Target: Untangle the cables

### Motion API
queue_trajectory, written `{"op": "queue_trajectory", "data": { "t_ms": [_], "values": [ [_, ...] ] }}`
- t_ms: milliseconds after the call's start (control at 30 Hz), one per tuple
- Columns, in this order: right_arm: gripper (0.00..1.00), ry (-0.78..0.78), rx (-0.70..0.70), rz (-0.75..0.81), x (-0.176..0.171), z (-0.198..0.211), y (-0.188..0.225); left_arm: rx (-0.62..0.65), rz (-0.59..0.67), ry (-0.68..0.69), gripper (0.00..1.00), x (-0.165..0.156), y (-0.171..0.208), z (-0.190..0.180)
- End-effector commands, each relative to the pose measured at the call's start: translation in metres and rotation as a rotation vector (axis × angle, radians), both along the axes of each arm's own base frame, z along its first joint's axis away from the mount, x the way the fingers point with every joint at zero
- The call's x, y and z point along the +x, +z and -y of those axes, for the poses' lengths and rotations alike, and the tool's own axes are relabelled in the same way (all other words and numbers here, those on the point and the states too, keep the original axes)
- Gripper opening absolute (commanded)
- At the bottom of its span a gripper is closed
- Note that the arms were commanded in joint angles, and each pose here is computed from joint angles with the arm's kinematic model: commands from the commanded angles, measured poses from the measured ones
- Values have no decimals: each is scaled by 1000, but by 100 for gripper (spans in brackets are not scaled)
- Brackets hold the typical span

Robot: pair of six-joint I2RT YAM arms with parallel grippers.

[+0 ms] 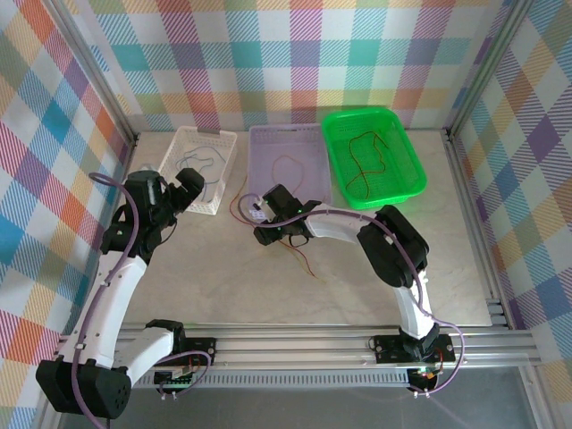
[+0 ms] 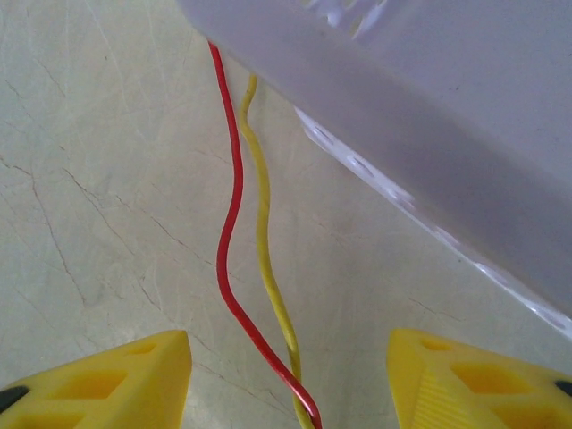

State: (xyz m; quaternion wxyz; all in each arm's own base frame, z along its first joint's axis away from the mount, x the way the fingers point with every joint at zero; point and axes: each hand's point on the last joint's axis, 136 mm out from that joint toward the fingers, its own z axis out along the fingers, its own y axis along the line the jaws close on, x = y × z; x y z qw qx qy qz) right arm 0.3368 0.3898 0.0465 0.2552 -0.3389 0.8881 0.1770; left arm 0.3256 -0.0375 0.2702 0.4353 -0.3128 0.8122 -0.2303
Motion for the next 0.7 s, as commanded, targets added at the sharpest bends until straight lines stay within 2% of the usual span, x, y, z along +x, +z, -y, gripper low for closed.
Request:
{"op": "queue_trajectory", "data": {
  "t_ms": [0,133,433,667],
  "values": [
    [59,9,32,8,9,-11,0,-2,8,-5,100,-4,-1,3],
    [55,2,32,4,10,-11,-5,1,12,-5,100,-4,0,2],
    [30,0,32,-20,7,-11,-13,1,2,-5,100,-5,-7,3],
    [11,33,78,-21,-4,-13,7,-5,1,-5,100,-6,-8,3]
  ]
}}
